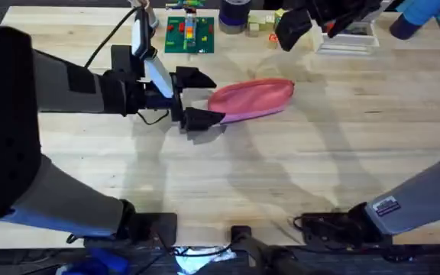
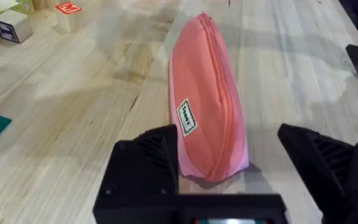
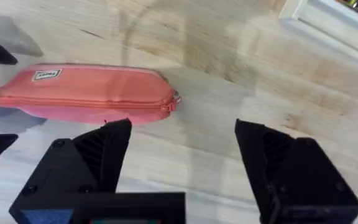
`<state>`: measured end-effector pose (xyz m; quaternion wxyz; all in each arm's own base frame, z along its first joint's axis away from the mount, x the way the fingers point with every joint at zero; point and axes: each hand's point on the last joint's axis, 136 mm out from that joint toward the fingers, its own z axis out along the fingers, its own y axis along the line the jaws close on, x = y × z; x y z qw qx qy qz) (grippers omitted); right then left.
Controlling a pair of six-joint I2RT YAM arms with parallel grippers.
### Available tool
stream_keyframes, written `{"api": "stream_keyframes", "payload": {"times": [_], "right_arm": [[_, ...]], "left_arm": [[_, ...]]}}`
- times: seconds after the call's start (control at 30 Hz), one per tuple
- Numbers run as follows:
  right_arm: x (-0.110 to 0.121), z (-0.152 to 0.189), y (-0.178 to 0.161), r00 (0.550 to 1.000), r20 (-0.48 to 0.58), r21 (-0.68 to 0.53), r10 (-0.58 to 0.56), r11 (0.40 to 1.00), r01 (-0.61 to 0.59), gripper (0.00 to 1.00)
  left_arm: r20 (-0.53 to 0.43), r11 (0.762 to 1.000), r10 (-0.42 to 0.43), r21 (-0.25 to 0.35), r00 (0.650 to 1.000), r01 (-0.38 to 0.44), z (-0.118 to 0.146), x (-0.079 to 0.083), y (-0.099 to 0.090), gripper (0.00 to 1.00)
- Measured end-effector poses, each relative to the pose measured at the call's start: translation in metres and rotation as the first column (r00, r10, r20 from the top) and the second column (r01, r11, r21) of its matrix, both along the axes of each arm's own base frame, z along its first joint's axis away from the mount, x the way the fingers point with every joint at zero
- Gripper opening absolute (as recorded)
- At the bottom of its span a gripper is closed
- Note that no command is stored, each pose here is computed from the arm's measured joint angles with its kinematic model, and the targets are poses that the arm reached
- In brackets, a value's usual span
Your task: Unzip the bag, pick up the pens from the table one at a time and place them inside, then zip the bag closed.
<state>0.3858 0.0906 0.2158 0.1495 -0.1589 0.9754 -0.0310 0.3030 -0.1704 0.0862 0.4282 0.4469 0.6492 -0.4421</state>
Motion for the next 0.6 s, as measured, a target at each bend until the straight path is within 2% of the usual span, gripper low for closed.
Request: {"api": "stream_keyframes", "payload": {"times": [0.17, 0.3, 0.43, 0.6], "right_arm": [[-0.003, 0.003, 0.007, 0.999, 0.008, -0.018, 0.053, 0.998, -0.053, 0.996], [-0.009, 0.014, 0.005, 0.997, 0.027, -0.024, 0.073, 0.997, -0.073, 0.996], [-0.021, 0.033, 0.001, 0.994, 0.061, -0.024, 0.085, 0.996, -0.084, 0.996], [-0.043, 0.053, -0.006, 0.991, 0.077, -0.028, 0.105, 0.994, -0.103, 0.996]], "left_arm": [[-0.016, 1.0, 0.018, 0.012, 1.0, -0.018, -0.002, 0.002, 0.002, 0.995], [-0.054, 0.993, 0.097, 0.068, 0.994, -0.094, -0.001, 0.011, 0.007, 0.995], [0.001, 0.979, 0.172, 0.109, 0.985, -0.171, 0.028, 0.016, 0.013, 0.995], [0.018, 0.946, 0.267, 0.185, 0.964, -0.265, 0.056, 0.003, 0.026, 0.995]]}}
